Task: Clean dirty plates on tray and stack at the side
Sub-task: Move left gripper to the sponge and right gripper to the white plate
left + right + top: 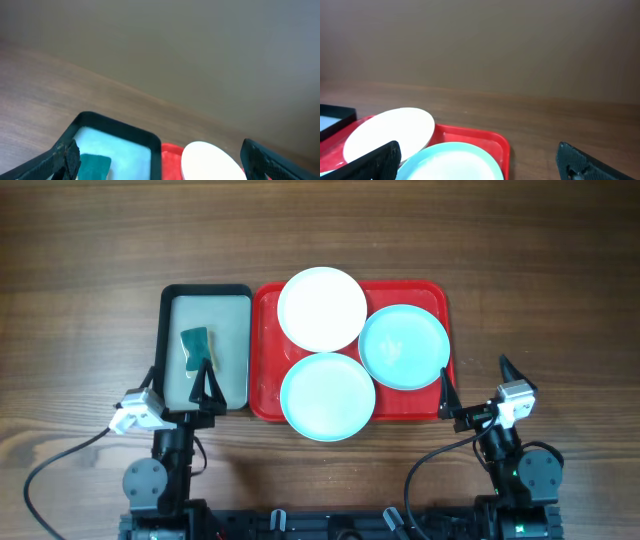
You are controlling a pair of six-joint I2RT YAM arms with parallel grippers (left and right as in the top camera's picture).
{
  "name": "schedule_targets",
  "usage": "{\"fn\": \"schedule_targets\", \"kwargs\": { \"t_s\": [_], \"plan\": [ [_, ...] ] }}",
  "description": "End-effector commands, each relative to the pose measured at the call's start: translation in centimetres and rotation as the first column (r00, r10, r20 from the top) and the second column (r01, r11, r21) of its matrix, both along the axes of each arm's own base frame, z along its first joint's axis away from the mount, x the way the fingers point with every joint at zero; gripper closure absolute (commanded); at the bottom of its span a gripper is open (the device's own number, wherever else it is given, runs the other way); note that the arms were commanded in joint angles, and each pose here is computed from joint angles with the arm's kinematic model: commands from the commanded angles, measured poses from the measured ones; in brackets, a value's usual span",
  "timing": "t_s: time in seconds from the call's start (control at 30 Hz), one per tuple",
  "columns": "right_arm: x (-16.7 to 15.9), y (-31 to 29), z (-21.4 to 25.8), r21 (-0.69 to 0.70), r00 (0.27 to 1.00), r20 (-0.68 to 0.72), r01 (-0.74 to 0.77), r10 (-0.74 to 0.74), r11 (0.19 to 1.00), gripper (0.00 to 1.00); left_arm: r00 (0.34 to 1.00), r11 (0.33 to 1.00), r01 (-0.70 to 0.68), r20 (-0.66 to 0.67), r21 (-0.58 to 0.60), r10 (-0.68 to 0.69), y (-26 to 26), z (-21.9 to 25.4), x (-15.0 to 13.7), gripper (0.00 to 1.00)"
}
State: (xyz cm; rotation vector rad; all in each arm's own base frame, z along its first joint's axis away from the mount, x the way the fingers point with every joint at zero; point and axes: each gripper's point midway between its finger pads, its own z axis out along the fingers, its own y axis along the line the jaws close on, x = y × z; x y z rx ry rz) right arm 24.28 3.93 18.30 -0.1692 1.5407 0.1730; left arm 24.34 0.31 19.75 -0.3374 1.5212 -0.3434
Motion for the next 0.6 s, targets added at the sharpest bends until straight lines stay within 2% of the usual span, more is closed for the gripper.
{"fn": "schedule_targets", "kwargs": {
  "t_s": [0.0, 0.13, 0.27, 0.33, 0.47, 0.57],
  "plan": [
    [-0.9, 0.4, 4.4, 0.024, 0.998, 0.058, -0.029, 0.027, 0.999, 0.0, 0.999, 1.0, 0.014, 0.032, -0.006, -0.014, -0.2, 6.2, -1.1, 0.0],
    [-0.8, 0.4, 8.7, 0.039, 0.999, 0.045, -0.027, 0.025, 0.999, 0.0, 0.997, 1.0, 0.015, -0.07, -0.009, -0.015, -0.2, 11.1, -0.5, 0.0],
    [0.9, 0.7, 11.8, 0.046, 0.995, -0.087, -0.042, 0.045, 0.998, 0.0, 0.971, 0.997, 0.076, -0.229, 0.004, -0.073, -1.1, 13.7, 1.6, 0.0],
    [2.3, 0.9, 12.8, 0.045, 0.975, -0.218, -0.04, 0.049, 0.998, 0.0, 0.936, 0.995, 0.103, -0.339, 0.005, -0.095, -1.4, 14.1, 2.8, 0.0],
    [4.5, 1.4, 12.3, -0.038, 0.85, -0.523, -0.107, 0.071, 0.994, 0.0, 0.834, 0.993, 0.111, -0.54, -0.036, -0.113, -1.6, 13.0, 5.0, 0.0],
    [6.3, 1.5, 11.1, 0.003, 0.722, -0.688, -0.097, 0.073, 0.995, 0.0, 0.773, 0.981, 0.164, -0.606, -0.101, -0.191, -2.8, 11.6, 6.5, 0.0]
  ]
}}
